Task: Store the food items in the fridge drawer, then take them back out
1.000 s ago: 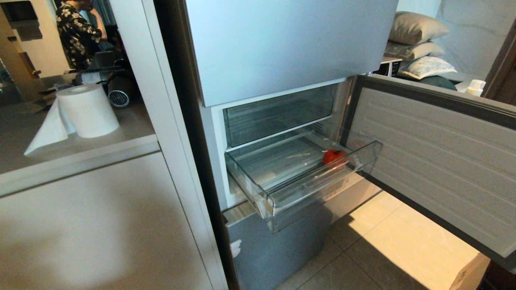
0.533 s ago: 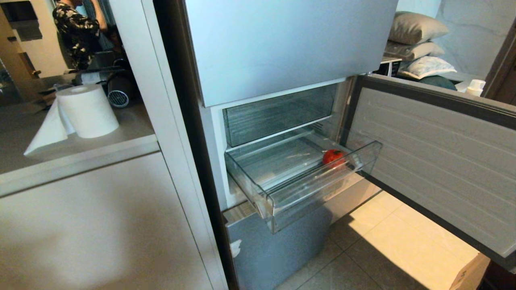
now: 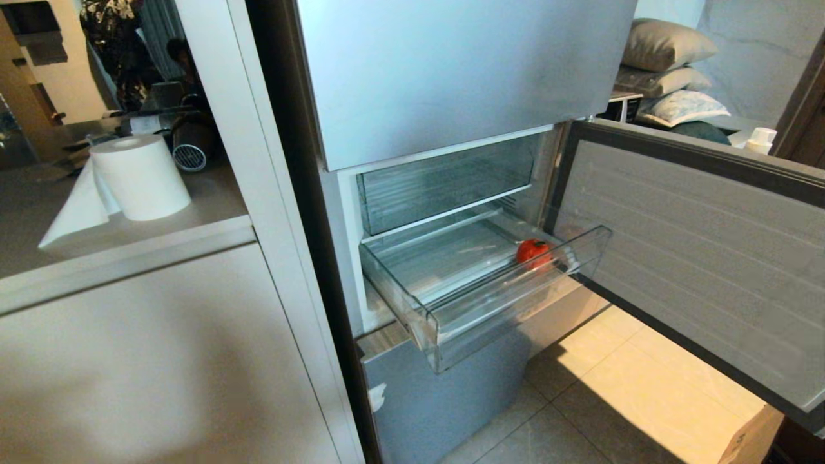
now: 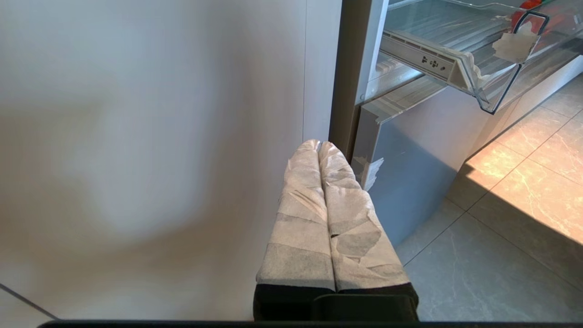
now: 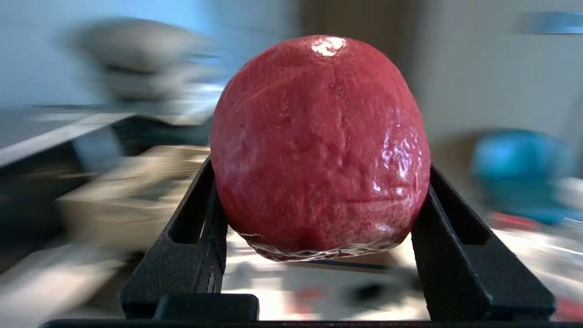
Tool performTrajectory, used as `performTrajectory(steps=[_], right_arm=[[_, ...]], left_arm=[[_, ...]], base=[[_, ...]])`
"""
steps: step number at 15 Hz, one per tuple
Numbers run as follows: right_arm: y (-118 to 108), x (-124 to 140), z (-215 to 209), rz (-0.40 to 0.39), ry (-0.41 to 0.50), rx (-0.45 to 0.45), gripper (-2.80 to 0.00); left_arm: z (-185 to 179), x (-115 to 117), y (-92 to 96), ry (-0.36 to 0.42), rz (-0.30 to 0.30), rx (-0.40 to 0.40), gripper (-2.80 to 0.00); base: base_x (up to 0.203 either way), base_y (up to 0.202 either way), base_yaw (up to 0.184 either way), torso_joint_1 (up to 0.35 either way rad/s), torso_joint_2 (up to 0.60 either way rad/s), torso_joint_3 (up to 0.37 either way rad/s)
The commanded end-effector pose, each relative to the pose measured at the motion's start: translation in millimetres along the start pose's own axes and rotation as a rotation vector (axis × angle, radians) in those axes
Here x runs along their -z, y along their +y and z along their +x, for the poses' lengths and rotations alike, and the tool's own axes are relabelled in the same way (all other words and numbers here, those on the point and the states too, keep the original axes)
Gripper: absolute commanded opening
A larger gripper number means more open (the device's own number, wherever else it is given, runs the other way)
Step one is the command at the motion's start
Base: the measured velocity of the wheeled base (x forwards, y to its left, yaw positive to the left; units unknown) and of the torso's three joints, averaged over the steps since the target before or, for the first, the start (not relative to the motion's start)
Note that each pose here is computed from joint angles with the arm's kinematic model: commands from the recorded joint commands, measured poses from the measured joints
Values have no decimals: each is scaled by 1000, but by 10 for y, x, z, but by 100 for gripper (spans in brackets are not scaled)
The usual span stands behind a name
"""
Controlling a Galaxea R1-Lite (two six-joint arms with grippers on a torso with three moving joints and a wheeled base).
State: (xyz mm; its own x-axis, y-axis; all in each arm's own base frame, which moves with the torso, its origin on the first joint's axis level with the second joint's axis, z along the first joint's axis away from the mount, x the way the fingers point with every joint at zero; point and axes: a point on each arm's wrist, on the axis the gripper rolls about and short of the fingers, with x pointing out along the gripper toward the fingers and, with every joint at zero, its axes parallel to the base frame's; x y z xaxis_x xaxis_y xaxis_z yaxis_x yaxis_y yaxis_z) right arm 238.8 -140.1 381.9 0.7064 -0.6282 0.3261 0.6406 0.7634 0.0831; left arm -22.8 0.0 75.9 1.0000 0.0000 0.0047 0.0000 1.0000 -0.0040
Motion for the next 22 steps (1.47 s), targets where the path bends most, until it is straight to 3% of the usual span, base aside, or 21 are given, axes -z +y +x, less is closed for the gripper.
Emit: performTrajectory(steps=[1, 5, 8, 17, 22], right_arm=[[619, -49, -280, 82, 16, -213, -280], [1464, 216, -924, 124, 167, -554, -280], [2006, 617, -1205, 157, 321, -704, -280], [3298, 1583, -1566, 106, 510, -889, -280], [3640, 1957, -1904, 37, 586, -964, -280]], left_arm=[[1, 4, 0, 2, -1, 0, -280], [1, 4, 0, 2, -1, 0, -280], [1, 4, 0, 2, -1, 0, -280], [1, 4, 0, 2, 1, 0, -280], [1, 4, 0, 2, -1, 0, -280]], base=[[0, 0, 0, 0, 0, 0], [0, 0, 0, 0, 0, 0], [0, 0, 0, 0, 0, 0], [0, 0, 0, 0, 0, 0], [0, 0, 0, 0, 0, 0]])
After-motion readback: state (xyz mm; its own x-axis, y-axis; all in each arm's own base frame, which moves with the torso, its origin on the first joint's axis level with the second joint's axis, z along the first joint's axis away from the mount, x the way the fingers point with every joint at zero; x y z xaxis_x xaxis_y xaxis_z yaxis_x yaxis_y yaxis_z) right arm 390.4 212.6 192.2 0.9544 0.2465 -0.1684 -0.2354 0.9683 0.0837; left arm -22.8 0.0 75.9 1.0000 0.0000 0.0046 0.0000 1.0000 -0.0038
